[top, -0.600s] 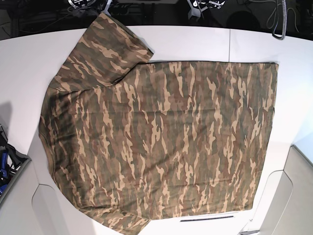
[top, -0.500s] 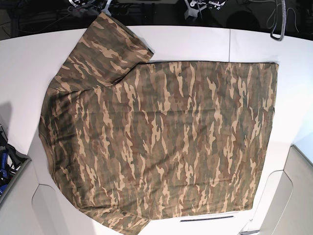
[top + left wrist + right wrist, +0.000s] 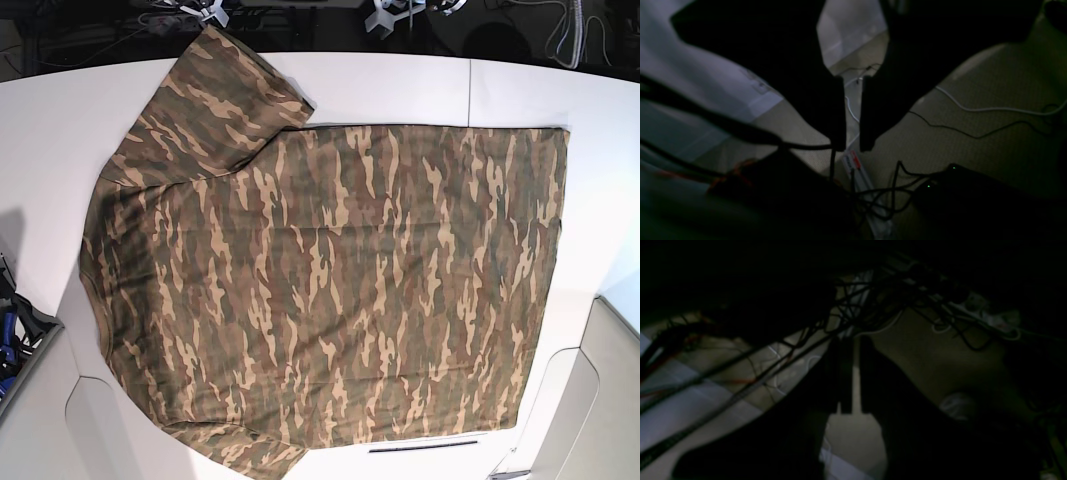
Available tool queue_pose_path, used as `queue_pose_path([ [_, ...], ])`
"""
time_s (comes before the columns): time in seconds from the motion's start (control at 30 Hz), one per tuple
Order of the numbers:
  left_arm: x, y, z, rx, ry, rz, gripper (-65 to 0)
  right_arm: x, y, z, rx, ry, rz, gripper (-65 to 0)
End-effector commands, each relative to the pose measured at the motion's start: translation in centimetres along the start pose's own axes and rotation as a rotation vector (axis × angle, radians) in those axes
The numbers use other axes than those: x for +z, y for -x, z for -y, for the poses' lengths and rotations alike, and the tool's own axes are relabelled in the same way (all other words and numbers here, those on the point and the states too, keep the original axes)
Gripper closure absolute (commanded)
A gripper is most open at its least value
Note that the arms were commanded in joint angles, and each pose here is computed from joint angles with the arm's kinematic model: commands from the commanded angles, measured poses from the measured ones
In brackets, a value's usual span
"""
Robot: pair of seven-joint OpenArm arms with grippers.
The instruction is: Fold the T-shirt properly
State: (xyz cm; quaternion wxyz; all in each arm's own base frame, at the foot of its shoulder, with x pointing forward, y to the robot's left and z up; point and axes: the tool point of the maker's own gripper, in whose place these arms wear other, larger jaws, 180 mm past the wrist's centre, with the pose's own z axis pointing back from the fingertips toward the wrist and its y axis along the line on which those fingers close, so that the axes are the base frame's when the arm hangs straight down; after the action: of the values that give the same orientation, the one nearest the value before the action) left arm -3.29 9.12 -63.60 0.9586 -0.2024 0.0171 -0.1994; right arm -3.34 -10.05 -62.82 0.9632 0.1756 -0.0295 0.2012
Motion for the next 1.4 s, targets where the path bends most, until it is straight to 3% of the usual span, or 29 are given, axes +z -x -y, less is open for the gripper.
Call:
queue_pose_path([
  [0.0,0.4,1.4,0.3,0.003,0.009,-0.009,-8.8,0.6,0.5,0.1,-0.009,-0.012,0.014,-3.2],
  [0.13,2.0,2.7,-0.1,0.023,-0.014,0.04,-8.9,2.3,1.2,-0.1,-0.07,-0.046,0.073,-3.2],
  [0.27,4.1,3.0,-1.3,0.11,-0.057,0.125,-8.9,4.4,2.8,0.1,-0.096,-0.041,0.102,-3.2],
  [0.4,6.3,3.0,-0.5,0.212,0.035,0.179,-8.9,6.6,3.2,-1.0,-0.086,-0.065,0.141,-3.2],
  [0.6,10.2,2.9,-1.9,0.42,0.034,0.261,-10.6,10.7,2.3,-3.4,-0.143,-0.13,0.16,-3.2],
  [0.77,14.6,3.5,-3.7,0.506,-0.025,0.353,-10.6,14.8,-0.3,-5.4,-0.113,-0.206,0.191,-3.2],
  [0.87,17.7,3.7,-5.2,0.546,-0.074,0.42,-11.3,17.3,-2.9,-6.5,-0.08,-0.23,0.266,-3.2],
  [1.0,22.1,2.9,-6.8,0.58,-0.112,0.501,-18.0,20.4,-7.0,-7.2,-0.051,-0.246,0.387,-3.2],
  [1.1,25.3,1.8,-7.8,0.604,-0.117,0.567,-22.0,22.7,-10.0,-6.0,-0.045,-0.203,0.489,-3.2],
  [1.23,30.3,0.2,-10.0,0.6,-0.177,0.711,-22.7,24.8,-12.5,-2.3,-0.07,-0.08,0.595,-5.2],
  [1.37,34.5,-1.3,-11.9,0.542,-0.239,0.796,-23.1,26.5,-13.9,1.7,-0.094,0.044,0.646,-19.3],
])
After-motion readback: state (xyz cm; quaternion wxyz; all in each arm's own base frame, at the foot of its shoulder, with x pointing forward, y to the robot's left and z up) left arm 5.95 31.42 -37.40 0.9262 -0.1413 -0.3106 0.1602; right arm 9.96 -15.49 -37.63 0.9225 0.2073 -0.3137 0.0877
